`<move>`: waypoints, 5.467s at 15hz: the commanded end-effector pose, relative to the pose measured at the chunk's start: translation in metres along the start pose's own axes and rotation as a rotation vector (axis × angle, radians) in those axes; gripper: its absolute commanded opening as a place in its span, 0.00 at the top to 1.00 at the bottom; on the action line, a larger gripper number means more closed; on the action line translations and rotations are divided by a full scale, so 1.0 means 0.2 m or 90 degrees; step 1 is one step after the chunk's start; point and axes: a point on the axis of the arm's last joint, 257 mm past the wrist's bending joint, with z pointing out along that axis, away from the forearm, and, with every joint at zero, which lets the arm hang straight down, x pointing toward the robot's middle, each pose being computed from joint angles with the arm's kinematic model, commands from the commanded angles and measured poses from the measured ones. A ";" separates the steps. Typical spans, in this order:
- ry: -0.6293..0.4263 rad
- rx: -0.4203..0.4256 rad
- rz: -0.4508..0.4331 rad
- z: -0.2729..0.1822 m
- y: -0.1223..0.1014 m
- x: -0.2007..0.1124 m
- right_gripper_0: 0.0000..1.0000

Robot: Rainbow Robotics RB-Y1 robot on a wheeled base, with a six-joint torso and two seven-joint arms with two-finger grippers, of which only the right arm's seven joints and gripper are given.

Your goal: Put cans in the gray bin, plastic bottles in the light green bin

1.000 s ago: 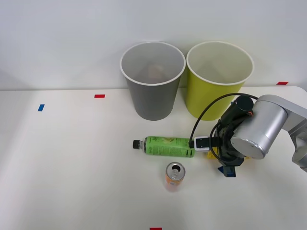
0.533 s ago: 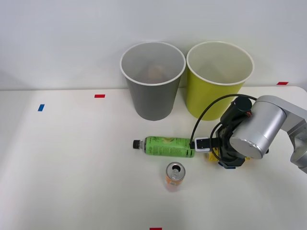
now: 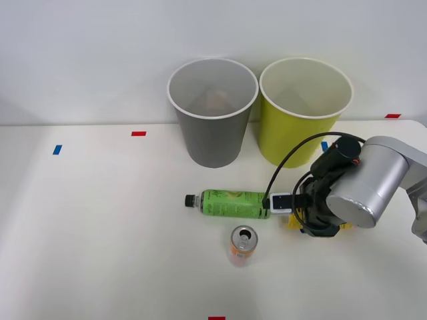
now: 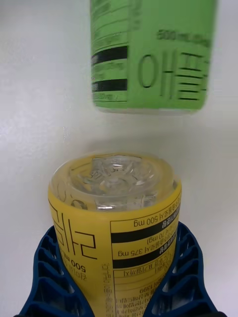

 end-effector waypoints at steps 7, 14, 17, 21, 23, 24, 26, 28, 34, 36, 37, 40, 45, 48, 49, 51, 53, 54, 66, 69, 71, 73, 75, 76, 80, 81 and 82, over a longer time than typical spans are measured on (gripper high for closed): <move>-0.237 0.105 0.238 -0.55 -0.13 -0.22 1.00; -0.420 0.137 0.413 -0.98 -0.30 -0.35 1.00; -0.523 0.148 0.474 -1.18 -0.39 -0.42 1.00; -0.647 0.173 0.547 -1.42 -0.60 -0.48 1.00; -0.692 0.197 0.569 -1.48 -0.75 -0.46 1.00; -0.706 0.208 0.574 -1.51 -0.81 -0.45 1.00; -0.711 0.236 0.588 -1.54 -0.97 -0.40 1.00; -0.740 0.269 0.613 -1.55 -1.11 -0.35 1.00; -0.718 0.380 0.648 -1.44 -1.45 -0.27 1.00; -0.701 0.385 0.656 -1.39 -1.49 -0.26 1.00; -0.698 0.386 0.653 -1.38 -1.49 -0.26 1.00; -0.694 0.382 0.659 -1.34 -1.53 -0.29 1.00; -0.670 0.401 0.650 -1.27 -1.59 -0.29 0.95; -0.661 0.407 0.644 -1.26 -1.59 -0.28 0.00; -0.661 0.404 0.643 -1.26 -1.59 -0.28 0.00; -0.658 0.398 0.638 -1.24 -1.57 -0.29 0.00; -0.660 0.403 0.634 -1.22 -1.51 -0.27 0.00; -0.654 0.413 0.621 -1.22 -1.45 -0.26 0.00; -0.634 0.602 0.548 -1.31 -0.65 0.07 0.00; -0.646 0.646 0.591 -1.26 -0.45 0.19 0.00; -0.620 0.663 0.620 -1.20 -0.30 0.28 0.00; -0.587 0.660 0.666 -1.13 -0.16 0.37 0.00; -0.555 0.653 0.718 -1.05 -0.06 0.43 0.00; -0.542 0.649 0.750 -1.01 0.00 0.45 0.00; -0.516 0.642 0.832 -0.90 0.11 0.47 0.00; -0.507 0.642 0.848 -0.87 0.13 0.48 0.00; -0.495 0.642 0.854 -0.85 0.16 0.49 0.00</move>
